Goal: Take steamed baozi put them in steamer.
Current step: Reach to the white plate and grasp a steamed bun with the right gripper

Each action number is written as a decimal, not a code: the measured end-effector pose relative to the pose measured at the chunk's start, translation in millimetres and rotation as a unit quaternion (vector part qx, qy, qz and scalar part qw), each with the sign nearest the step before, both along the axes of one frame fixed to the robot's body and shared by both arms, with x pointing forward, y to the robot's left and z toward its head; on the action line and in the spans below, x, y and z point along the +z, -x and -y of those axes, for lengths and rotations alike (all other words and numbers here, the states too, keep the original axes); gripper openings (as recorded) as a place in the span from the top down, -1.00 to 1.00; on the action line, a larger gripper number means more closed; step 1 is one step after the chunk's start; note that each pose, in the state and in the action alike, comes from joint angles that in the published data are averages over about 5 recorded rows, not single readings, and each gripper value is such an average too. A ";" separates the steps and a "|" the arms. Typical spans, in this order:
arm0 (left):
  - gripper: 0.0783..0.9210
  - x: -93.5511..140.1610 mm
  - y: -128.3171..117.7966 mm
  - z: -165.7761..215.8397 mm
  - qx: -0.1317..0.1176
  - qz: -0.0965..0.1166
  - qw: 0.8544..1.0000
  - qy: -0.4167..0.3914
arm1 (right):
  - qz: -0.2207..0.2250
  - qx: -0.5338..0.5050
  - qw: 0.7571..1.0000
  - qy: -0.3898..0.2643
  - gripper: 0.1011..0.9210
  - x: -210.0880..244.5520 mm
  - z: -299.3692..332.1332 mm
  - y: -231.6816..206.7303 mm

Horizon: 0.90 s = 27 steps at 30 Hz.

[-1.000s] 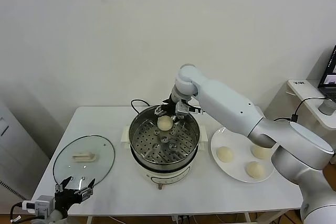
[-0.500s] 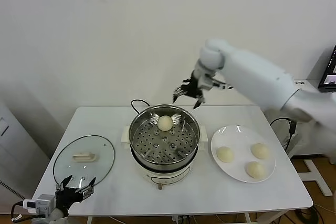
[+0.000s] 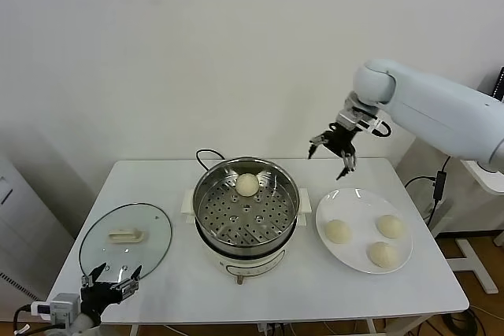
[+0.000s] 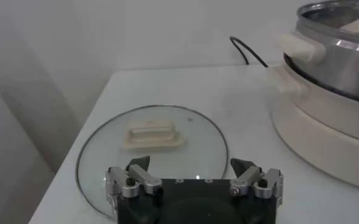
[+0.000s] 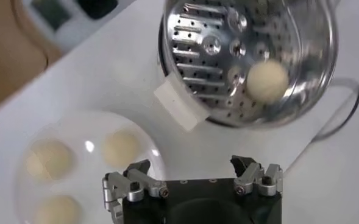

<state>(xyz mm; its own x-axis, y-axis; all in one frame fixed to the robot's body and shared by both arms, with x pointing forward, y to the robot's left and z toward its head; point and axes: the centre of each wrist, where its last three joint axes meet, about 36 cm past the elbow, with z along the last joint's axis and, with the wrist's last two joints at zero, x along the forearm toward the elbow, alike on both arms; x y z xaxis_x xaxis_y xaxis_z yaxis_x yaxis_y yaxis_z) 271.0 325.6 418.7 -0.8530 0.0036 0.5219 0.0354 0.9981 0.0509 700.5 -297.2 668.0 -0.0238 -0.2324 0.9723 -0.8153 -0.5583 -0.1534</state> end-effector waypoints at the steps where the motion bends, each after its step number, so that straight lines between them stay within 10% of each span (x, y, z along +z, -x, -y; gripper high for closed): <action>1: -0.77 0.0 0.5 0.0 0.000 0.000 1.000 0.000 | -0.005 -0.014 1.000 0.000 -0.76 -5.9 3.4 1.4; 27: -0.77 0.4 4.2 -0.7 0.003 -0.001 1.000 -0.002 | -0.046 -0.170 0.984 0.004 -0.76 -155.5 45.0 31.4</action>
